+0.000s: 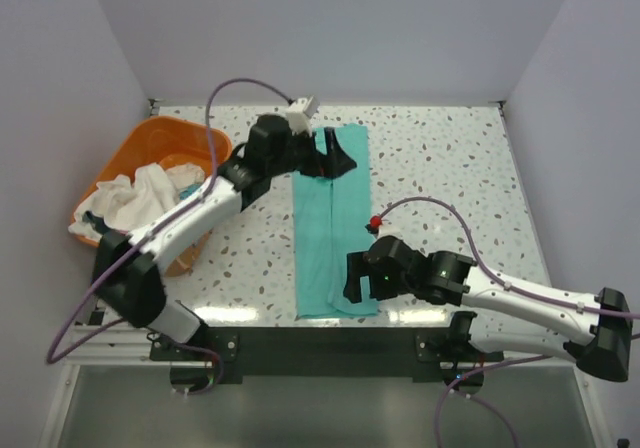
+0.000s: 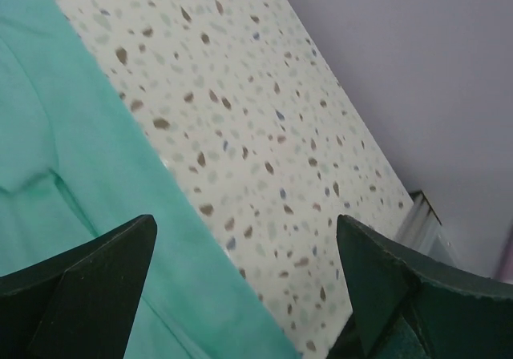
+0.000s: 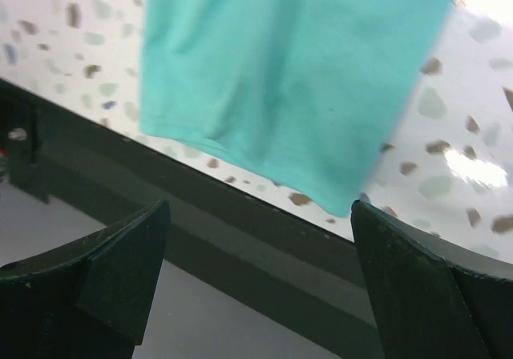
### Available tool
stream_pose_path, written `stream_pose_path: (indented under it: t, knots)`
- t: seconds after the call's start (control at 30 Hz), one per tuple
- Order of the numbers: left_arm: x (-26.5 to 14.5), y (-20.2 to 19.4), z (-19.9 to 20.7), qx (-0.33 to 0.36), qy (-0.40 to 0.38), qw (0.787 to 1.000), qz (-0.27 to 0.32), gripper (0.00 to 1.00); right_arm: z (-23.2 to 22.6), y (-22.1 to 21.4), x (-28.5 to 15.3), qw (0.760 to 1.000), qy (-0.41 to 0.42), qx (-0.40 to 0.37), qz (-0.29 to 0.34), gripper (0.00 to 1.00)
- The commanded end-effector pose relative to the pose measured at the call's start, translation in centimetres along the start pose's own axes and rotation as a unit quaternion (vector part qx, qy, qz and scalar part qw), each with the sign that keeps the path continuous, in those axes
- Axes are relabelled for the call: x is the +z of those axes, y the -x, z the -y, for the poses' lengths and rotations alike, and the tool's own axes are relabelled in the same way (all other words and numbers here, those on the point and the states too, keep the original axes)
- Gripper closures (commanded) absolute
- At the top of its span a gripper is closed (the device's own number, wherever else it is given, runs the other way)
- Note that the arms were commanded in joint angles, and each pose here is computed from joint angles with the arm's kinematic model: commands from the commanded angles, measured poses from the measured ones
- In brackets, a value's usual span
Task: Fold and stack the t-shirts
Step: Fold the tshirt
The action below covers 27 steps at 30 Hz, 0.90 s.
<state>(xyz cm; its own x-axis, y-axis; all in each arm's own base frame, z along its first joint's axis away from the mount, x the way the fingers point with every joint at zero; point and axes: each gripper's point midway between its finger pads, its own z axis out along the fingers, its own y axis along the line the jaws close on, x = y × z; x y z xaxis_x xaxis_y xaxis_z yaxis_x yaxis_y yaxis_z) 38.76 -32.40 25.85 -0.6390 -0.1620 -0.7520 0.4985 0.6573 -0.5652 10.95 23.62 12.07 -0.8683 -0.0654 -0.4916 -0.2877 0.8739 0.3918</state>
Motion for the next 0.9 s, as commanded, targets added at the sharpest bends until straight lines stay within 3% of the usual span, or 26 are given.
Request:
stream_pose_path:
  t: [0.0, 0.03, 0.1, 0.2, 0.3, 0.43, 0.6, 0.73, 0.83, 0.87]
  knots:
    - [-3.9, -13.1, -4.4, -0.027, 0.100, 0.991, -0.082, 0.00, 5.1, -2.2, -0.3, 0.994, -0.101, 0.034, -0.014, 0.01]
    - [-5.7, -14.2, -2.7, -0.044, 0.090, 0.992, -0.074, 0.00, 5.7, -3.1, 0.0, 0.993, -0.105, 0.039, -0.025, 0.01]
    - [-8.1, -20.3, -4.2, -0.065, 0.118, 0.984, -0.120, 0.00, 6.3, -4.0, 0.4, 0.993, -0.104, 0.047, -0.033, 0.01]
    - [-11.5, -26.0, -4.1, -0.098, 0.144, 0.974, -0.147, 0.00, 6.1, -5.2, 1.1, 0.994, -0.081, 0.051, -0.048, 0.01]
    - [-13.9, -29.4, -1.9, -0.113, 0.110, 0.973, -0.168, 0.00, 5.5, -6.2, 2.0, 0.995, -0.056, 0.058, -0.062, 0.03]
    - [-15.5, -32.3, -2.5, -0.132, 0.124, 0.963, -0.198, 0.03, 4.9, -6.5, 3.0, 0.995, -0.042, 0.065, -0.068, 0.07]
    - [-15.4, -34.5, -2.0, -0.138, 0.103, 0.961, -0.217, 0.18, 5.2, -7.1, 4.0, 0.994, -0.046, 0.074, -0.069, 0.26]
    - [-15.0, -35.8, -2.7, -0.124, 0.129, 0.955, -0.237, 0.33, 4.9, -7.2, 4.7, 0.994, -0.035, 0.082, -0.068, 0.32]
    - [-14.4, -35.8, -3.7, -0.107, 0.159, 0.953, -0.236, 0.49, 5.2, -7.4, 5.0, 0.993, -0.042, 0.081, -0.069, 0.42]
    - [-14.2, -35.8, -3.5, -0.106, 0.158, 0.953, -0.237, 0.62, 5.4, -7.5, 5.1, 0.993, -0.046, 0.082, -0.070, 0.46]
